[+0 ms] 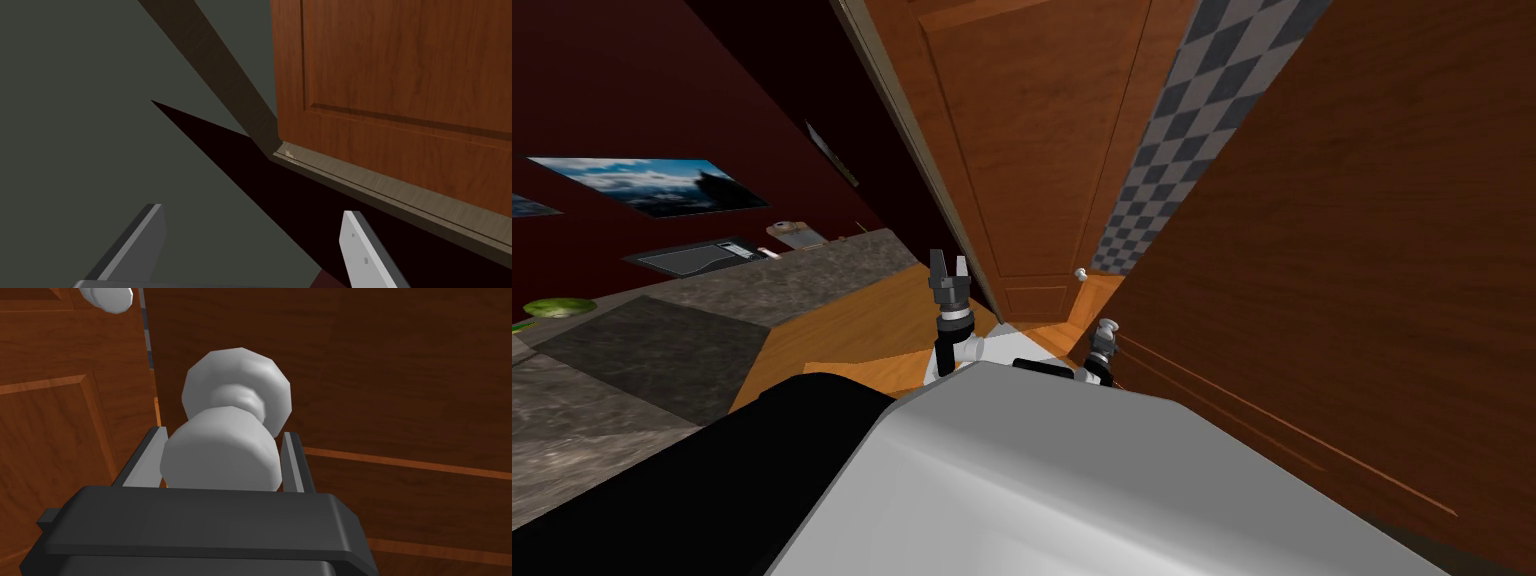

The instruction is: Push the door open

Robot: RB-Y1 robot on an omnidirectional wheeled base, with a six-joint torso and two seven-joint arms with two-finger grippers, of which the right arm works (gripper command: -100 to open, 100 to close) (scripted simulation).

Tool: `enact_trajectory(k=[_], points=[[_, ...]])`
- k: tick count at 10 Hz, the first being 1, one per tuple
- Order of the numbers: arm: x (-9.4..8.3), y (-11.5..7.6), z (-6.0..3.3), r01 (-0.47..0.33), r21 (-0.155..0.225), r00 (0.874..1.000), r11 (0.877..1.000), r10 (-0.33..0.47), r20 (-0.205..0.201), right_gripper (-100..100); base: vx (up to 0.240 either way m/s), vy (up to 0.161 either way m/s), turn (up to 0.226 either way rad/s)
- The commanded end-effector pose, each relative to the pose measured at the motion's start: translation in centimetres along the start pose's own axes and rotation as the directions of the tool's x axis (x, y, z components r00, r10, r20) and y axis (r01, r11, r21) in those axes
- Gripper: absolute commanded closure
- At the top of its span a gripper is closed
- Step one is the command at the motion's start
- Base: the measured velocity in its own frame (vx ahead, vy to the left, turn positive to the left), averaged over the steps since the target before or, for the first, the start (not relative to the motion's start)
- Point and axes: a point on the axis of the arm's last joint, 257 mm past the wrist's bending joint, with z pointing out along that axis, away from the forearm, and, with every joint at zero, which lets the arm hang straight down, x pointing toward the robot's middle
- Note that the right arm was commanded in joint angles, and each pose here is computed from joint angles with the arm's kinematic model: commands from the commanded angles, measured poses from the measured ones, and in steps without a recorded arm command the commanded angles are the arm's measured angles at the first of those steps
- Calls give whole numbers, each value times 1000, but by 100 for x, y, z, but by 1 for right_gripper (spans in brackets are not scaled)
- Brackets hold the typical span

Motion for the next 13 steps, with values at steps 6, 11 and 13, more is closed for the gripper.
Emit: enact_trajectory(k=[6, 11, 13], points=[[31, 521, 259, 23, -120, 1000, 993, -25, -16, 100, 77, -16, 45], [42, 964, 421, 27, -236, 999, 971, -32, -17, 100, 103, -28, 54], [43, 1051, 446, 26, -259, 999, 965, -32, -17, 100, 60, -27, 16]])
